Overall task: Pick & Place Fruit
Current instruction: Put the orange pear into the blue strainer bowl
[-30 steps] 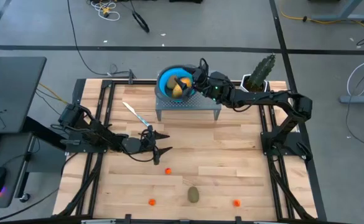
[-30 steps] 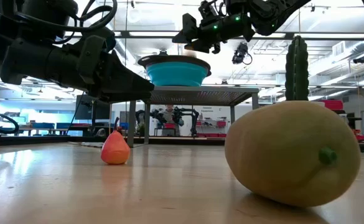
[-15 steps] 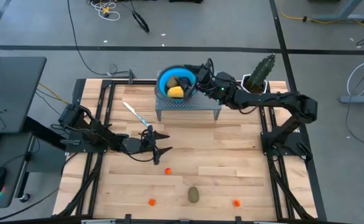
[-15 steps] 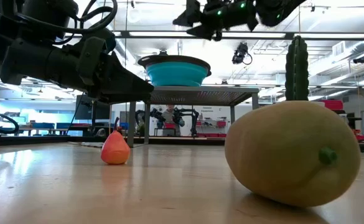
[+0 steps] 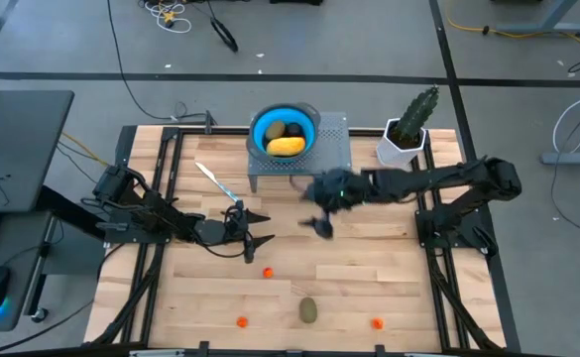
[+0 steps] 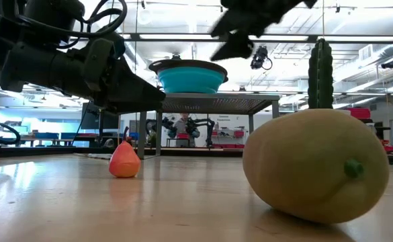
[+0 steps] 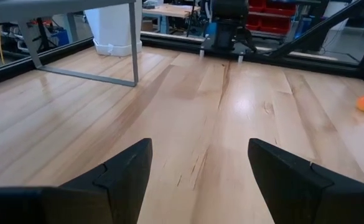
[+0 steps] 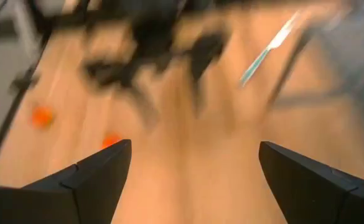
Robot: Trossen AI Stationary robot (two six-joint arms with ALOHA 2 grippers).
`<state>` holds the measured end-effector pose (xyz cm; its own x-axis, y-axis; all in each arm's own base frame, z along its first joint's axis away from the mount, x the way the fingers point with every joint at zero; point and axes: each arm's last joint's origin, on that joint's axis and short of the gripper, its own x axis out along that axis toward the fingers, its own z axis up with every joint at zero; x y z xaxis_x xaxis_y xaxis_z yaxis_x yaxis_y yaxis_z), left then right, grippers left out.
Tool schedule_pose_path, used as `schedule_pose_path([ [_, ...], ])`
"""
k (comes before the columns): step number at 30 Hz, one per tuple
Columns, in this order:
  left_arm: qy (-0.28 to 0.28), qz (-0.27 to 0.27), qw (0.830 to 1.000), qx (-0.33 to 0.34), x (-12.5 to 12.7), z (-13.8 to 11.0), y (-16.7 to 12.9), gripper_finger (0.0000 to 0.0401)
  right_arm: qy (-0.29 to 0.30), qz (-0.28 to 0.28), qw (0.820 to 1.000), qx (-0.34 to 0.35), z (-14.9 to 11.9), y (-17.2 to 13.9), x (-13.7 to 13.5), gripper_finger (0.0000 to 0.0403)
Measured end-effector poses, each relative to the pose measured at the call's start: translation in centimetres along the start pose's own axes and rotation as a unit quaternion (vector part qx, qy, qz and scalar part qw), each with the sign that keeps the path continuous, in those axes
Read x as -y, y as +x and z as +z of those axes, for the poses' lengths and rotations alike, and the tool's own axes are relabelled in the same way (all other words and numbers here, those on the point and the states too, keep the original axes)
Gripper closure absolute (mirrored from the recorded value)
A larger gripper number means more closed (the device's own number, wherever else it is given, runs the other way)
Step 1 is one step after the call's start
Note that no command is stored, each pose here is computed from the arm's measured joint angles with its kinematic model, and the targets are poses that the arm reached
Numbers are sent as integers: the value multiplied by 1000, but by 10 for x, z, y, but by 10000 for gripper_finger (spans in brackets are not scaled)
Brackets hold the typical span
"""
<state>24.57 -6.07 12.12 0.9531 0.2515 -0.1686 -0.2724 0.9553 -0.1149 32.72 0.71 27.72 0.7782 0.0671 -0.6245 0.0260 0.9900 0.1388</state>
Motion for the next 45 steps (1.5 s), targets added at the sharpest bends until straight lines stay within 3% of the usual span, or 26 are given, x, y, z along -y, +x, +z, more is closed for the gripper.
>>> schedule_pose_path([
  [4, -7, -30, 999, 9, 2, 3, 0, 129, 21, 21, 995, -91, -31, 5, -27, 41],
  [7, 13, -106, 994, 1, 7, 4, -1, 129, 23, 33, 991, -129, -53, 9, -44, 41],
  [12, -13, -295, 955, -18, 20, 11, -9, 131, 23, 23, 985, -169, -87, 13, -60, 41],
  [16, -39, -355, 934, -24, 27, 17, -17, 141, 19, -12, 984, -178, -109, 17, -61, 41],
  [19, -32, -345, 938, -30, 33, 15, -21, 152, 26, -24, 986, -165, -120, 21, -59, 41],
  [23, 5, -263, 962, -71, 38, 2, -24, 164, 37, -13, 991, -130, -130, 26, -58, 41],
  [26, 14, -236, 969, -71, 43, 2, -24, 167, 37, -4, 993, -113, -137, 29, -58, 41],
  [36, 49, -211, 966, -139, 57, -1, -18, 167, 45, -2, 997, -58, -147, 32, -57, 41],
  [45, 61, -194, 967, -152, 55, -4, -19, 167, 87, -2, 996, -14, -147, 33, -58, 41],
])
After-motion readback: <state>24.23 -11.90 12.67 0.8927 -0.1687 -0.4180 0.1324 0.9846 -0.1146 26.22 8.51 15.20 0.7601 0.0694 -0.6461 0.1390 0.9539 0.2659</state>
